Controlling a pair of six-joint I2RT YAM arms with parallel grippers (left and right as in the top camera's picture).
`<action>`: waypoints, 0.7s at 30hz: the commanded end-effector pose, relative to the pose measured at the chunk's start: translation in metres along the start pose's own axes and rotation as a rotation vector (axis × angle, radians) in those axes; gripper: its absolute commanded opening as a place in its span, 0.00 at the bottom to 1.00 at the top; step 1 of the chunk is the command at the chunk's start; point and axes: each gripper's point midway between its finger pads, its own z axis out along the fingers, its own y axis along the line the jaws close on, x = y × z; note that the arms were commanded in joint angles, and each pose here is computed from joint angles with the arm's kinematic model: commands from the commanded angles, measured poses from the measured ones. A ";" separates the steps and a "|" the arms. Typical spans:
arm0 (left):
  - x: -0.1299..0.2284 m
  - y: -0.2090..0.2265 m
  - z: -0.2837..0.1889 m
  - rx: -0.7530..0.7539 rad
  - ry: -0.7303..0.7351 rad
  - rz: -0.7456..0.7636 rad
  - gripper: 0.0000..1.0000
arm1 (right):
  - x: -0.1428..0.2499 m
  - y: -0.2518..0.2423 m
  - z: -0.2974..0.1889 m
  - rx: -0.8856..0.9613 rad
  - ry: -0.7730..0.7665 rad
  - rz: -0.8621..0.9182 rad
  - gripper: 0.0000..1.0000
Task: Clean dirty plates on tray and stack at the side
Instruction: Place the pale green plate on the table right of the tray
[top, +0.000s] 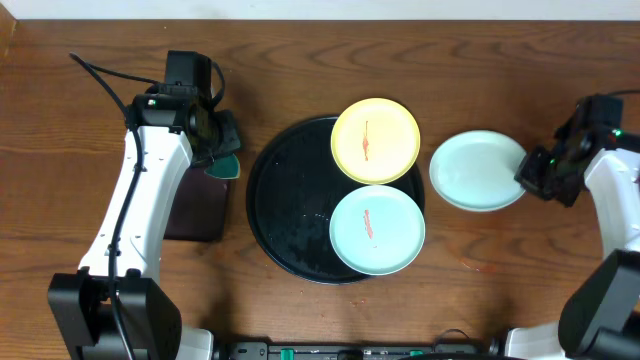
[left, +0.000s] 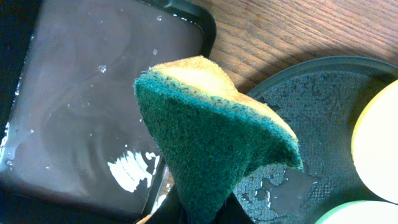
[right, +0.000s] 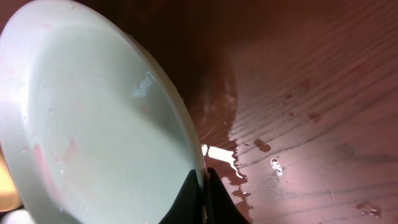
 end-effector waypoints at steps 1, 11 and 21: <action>0.000 0.003 0.004 -0.013 0.006 -0.017 0.07 | 0.006 -0.017 0.018 0.061 0.022 -0.010 0.01; 0.000 0.003 0.004 -0.013 0.006 -0.017 0.07 | 0.000 -0.023 0.034 0.064 -0.021 -0.017 0.33; 0.000 0.003 0.004 -0.013 0.007 -0.017 0.07 | 0.009 0.065 -0.027 -0.275 0.076 -0.211 0.43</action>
